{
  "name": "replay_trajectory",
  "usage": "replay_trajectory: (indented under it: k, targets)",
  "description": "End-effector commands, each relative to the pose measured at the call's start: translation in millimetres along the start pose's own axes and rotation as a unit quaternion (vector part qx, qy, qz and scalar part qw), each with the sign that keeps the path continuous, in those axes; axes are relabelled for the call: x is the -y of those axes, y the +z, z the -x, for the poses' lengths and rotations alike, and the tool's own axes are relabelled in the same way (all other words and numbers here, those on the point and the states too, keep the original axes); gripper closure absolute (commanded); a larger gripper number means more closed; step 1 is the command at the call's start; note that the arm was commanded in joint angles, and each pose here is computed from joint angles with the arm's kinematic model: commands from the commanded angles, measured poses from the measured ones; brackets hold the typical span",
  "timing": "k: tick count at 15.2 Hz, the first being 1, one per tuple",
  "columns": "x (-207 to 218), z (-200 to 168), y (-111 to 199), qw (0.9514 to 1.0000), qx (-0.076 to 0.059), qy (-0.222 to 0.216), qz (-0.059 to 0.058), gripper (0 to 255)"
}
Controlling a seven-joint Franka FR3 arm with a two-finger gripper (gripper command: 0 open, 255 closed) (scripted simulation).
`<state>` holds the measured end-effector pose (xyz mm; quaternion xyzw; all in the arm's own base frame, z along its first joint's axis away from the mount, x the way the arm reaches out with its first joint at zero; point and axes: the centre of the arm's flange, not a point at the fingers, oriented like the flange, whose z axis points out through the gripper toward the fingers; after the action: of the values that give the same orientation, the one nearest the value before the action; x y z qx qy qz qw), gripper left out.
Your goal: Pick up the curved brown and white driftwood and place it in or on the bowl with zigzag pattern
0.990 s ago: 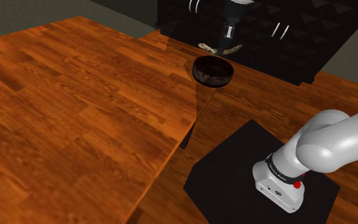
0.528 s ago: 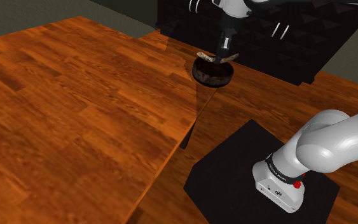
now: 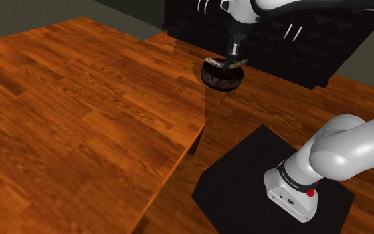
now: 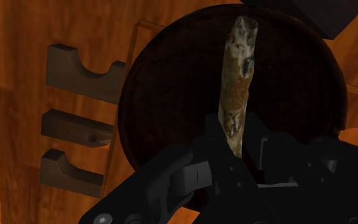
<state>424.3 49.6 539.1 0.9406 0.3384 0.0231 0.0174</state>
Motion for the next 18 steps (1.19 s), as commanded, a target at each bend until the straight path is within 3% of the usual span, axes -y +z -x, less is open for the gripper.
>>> replay_trajectory:
  k: [1,2,7,11,18]
  targets:
    - [0.0,0.0,0.0,1.0000,0.000,0.000,0.000,255]
    - [0.0,0.0,0.0,1.0000,0.000,0.000,0.000,0]
    - [0.0,0.0,0.0,1.0000,0.000,0.000,0.000,0]
    - [0.0,0.0,-50.0,1.0000,0.000,0.000,0.000,0]
    - [0.0,0.0,-50.0,1.0000,0.000,0.000,0.000,0]
